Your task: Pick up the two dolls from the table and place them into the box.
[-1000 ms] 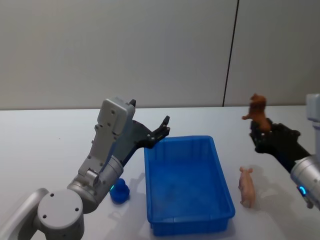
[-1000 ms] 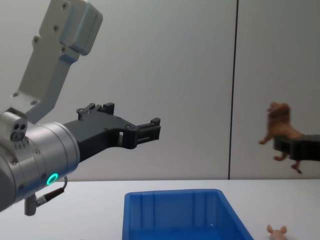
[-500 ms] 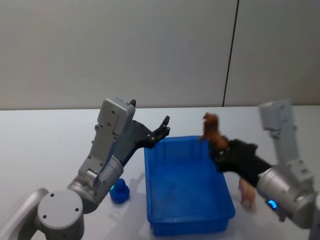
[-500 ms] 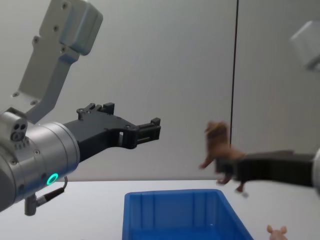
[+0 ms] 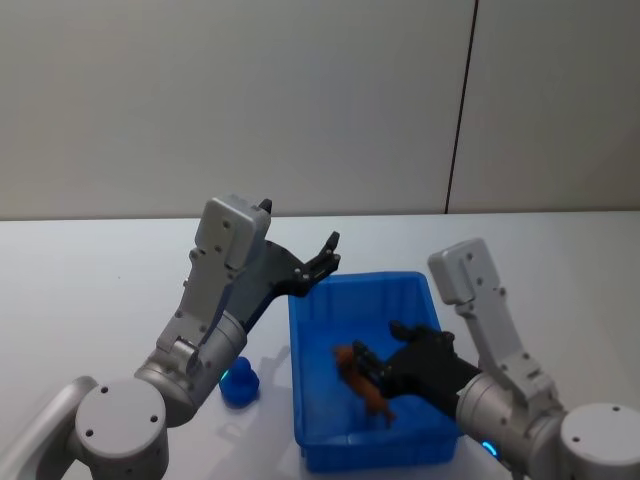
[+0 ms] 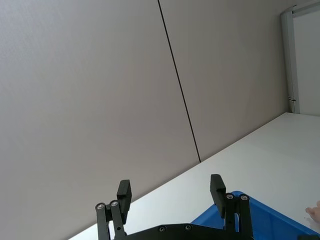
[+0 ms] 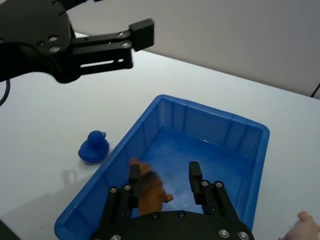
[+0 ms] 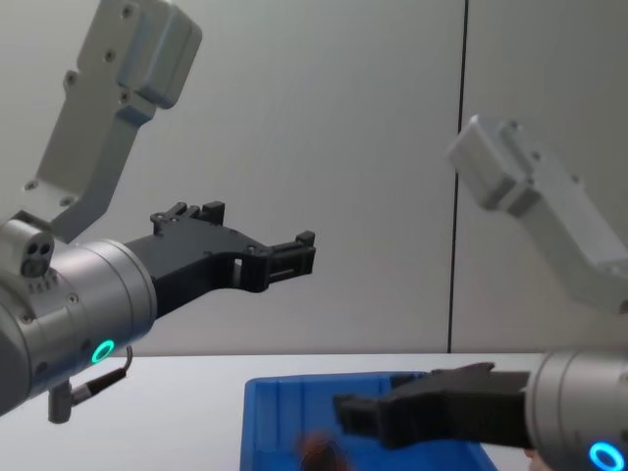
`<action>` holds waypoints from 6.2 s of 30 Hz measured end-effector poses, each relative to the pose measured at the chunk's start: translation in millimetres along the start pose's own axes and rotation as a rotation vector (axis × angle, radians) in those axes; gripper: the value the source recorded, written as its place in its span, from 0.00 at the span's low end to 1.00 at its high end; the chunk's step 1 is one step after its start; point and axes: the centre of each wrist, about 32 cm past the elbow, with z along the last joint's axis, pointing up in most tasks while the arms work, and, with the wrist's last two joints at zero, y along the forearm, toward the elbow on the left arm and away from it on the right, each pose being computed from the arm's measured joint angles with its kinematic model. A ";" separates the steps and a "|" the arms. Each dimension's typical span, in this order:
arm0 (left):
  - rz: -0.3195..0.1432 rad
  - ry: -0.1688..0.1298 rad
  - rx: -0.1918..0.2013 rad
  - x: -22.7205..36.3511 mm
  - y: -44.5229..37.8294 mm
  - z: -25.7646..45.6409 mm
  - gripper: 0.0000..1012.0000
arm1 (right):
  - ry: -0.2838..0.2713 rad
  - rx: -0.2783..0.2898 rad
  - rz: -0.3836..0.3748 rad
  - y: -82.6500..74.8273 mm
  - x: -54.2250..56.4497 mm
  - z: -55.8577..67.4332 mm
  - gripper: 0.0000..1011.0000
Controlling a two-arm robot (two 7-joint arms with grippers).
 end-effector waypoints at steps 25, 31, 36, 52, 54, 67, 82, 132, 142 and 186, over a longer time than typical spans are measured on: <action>0.000 0.000 0.000 0.0 0.0 0.0 0.99 | -0.009 0.061 -0.070 -14.0 22.1 7.2 0.99; 0.000 0.000 0.000 0.0 0.0 0.0 0.99 | 0.003 0.102 -0.132 -30.8 46.1 10.2 0.99; 0.000 0.000 0.000 0.0 0.0 0.0 0.99 | 0.023 0.112 -0.177 -48.7 67.8 10.0 0.99; 0.000 0.000 0.000 0.0 0.0 0.0 0.99 | 0.070 -0.004 -0.188 -82.1 96.2 -1.0 0.99; 0.000 0.000 0.000 0.0 0.0 0.0 0.99 | 0.072 -0.015 -0.185 -83.3 97.0 -2.4 0.99; 0.000 0.000 0.000 0.0 0.0 0.0 0.99 | 0.075 -0.116 -0.213 -78.6 95.8 -15.4 0.99; 0.000 0.000 0.000 0.0 0.0 0.0 0.99 | 0.069 -0.195 -0.213 -51.1 85.7 -27.5 0.99; 0.000 0.000 0.000 0.0 0.0 0.0 0.99 | 0.027 -0.266 -0.203 14.4 69.7 -48.4 0.38; 0.000 0.000 0.000 0.0 0.0 0.0 0.99 | 0.015 -0.222 -0.230 10.8 71.9 -44.7 0.38; 0.000 0.000 0.000 0.0 0.0 0.0 0.99 | -0.132 0.043 0.050 8.2 62.4 34.6 0.38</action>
